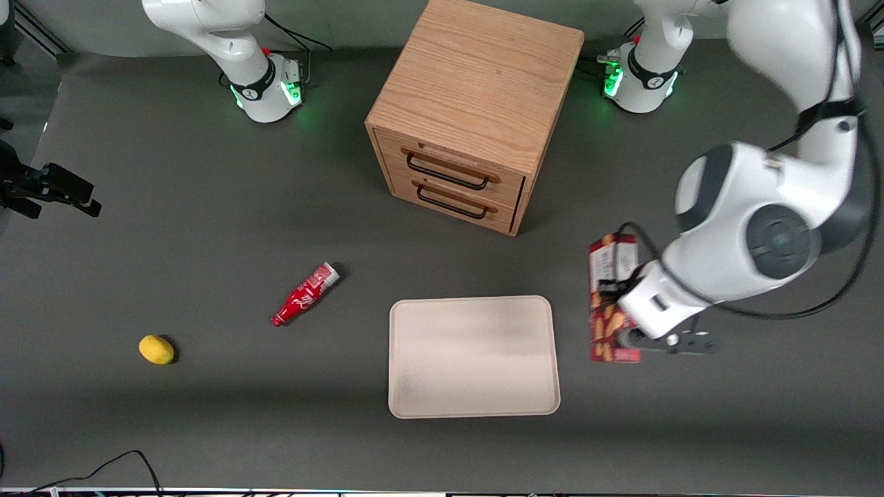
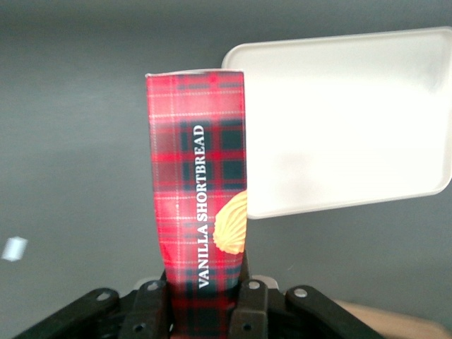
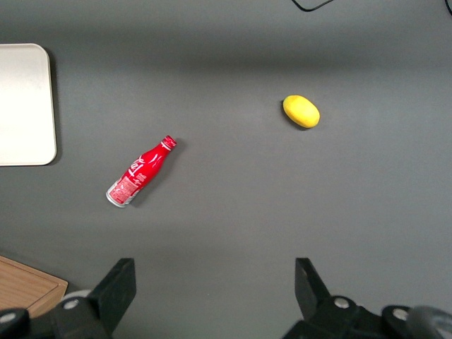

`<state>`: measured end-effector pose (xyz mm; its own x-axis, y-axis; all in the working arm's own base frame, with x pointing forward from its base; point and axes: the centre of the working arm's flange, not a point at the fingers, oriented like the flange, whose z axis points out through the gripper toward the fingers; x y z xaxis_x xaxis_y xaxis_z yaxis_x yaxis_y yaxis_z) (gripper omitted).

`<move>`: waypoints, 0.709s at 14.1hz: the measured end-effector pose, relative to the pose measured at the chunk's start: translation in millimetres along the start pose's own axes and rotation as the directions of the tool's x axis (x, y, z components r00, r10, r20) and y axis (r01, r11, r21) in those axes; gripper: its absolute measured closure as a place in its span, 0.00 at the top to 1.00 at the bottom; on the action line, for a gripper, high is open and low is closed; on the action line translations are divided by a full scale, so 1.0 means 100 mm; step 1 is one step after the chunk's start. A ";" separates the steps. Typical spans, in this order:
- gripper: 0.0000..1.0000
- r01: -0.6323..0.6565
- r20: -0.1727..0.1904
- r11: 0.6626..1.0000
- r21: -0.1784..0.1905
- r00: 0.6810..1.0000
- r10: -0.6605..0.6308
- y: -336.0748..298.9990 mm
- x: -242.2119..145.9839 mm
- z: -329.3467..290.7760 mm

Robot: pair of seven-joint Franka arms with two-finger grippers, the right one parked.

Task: Place red cookie box on tray
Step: 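Lift the box and carry it with the left gripper over the tray, then lower the box onto the tray and open the left gripper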

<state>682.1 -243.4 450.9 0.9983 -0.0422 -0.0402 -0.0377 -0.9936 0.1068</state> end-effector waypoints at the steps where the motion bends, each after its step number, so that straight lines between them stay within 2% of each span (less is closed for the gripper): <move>1: 0.32 0.027 -0.027 1.000 0.008 0.999 -0.027 0.21 0.07 0.17; 3: 0.32 0.058 -0.075 0.998 0.012 0.996 -0.057 0.59 0.16 0.57; 5: 0.32 0.090 -0.108 0.996 0.029 0.990 -0.086 0.81 0.21 0.96; 10: 0.32 0.090 -0.153 0.992 0.085 0.985 -0.076 0.87 0.33 1.49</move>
<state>705.6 -346.5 310.9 0.9933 0.0505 0.1043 0.0489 -0.9986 0.0175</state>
